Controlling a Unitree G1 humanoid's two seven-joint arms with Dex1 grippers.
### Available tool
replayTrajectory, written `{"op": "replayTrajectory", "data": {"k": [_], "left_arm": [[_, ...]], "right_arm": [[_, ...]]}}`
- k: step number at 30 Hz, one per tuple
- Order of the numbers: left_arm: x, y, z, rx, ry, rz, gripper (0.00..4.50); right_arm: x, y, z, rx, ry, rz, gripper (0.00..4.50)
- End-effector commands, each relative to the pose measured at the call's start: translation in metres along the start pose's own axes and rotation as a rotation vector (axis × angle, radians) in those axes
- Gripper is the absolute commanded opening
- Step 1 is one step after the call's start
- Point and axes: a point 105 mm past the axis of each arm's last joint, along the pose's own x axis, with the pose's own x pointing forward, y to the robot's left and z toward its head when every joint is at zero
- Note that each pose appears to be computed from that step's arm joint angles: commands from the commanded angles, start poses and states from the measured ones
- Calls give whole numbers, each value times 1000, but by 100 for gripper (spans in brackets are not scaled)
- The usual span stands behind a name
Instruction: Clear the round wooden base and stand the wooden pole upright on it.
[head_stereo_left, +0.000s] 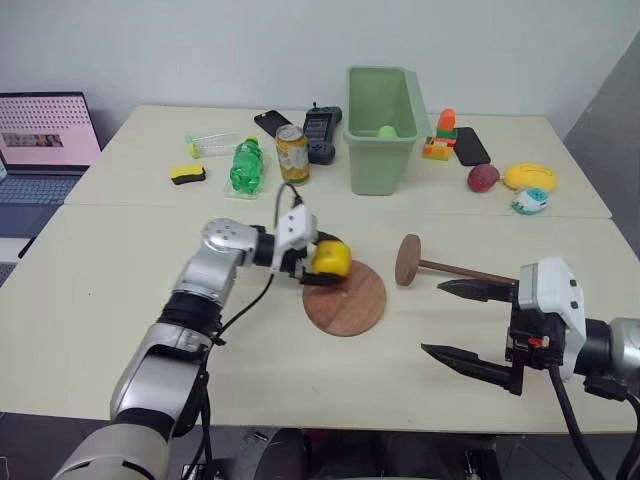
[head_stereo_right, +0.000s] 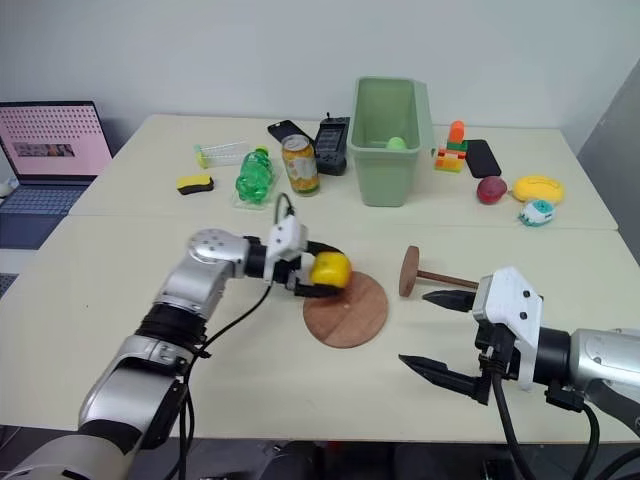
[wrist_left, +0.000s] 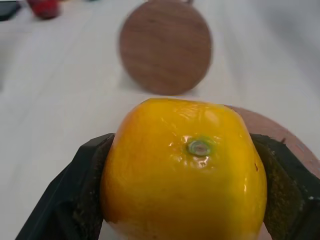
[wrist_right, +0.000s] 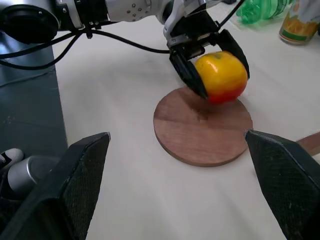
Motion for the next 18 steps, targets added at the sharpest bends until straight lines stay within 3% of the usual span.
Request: {"op": "replayTrajectory", "data": {"k": [1,6,9,18], "left_arm": [[-47,39,5,-9,-25,301,349],[-157,78,-37,-120,76,851,349],[-213,74,-69,-263,102,1088,349],[-222,61,-92,-340,133,1179,349]], "right_arm": [[5,-1,9,-41,-25,56,450],[26,-9,21,-99,-69,150,450],[55,-24,37,-129,-122,175,450],[85,-37,50,-161,-134,220,450]]}}
